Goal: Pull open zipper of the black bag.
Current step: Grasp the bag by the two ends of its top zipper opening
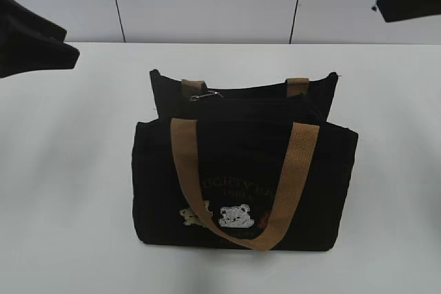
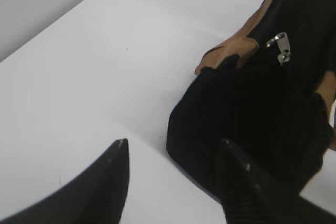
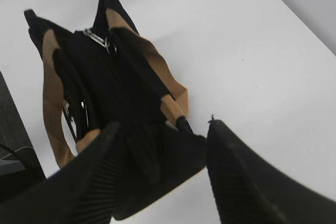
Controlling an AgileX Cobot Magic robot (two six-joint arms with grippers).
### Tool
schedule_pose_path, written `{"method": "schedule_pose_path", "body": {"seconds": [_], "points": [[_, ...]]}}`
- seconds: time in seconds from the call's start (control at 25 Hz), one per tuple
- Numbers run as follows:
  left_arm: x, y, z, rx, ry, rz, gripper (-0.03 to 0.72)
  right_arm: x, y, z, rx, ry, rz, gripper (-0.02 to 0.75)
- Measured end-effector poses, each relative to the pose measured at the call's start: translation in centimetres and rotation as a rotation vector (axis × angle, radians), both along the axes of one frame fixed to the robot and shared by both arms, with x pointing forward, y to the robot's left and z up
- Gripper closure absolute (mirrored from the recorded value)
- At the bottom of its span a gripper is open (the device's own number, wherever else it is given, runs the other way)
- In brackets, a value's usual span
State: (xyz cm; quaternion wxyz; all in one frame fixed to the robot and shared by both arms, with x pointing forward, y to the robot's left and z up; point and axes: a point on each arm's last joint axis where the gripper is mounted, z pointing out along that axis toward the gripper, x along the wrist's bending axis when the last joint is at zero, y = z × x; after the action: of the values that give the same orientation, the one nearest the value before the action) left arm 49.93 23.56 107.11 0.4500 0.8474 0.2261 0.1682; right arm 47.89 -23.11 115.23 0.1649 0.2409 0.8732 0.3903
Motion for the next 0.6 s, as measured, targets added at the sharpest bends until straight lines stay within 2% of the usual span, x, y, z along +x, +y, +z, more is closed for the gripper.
{"method": "schedule_pose_path", "body": {"seconds": [0.12,0.24,0.36,0.6], "points": [[1.8,-0.4,-0.5,0.000,-0.059,-0.075,0.286,1.9,0.6,0.5,0.057,0.028,0.035,0.348],[2.8,-0.9,-1.3,0.017,-0.163,-0.220,0.290,3.6,1.7,0.6,0.063,0.050,0.088,0.348],[3.5,-1.3,-2.4,-0.023,-0.191,-0.277,0.292,4.9,3.6,0.9,0.064,0.048,0.155,0.348],[5.0,-2.0,-3.9,-0.058,-0.190,-0.350,0.297,6.5,7.6,1.1,0.070,0.037,0.271,0.348]]}}
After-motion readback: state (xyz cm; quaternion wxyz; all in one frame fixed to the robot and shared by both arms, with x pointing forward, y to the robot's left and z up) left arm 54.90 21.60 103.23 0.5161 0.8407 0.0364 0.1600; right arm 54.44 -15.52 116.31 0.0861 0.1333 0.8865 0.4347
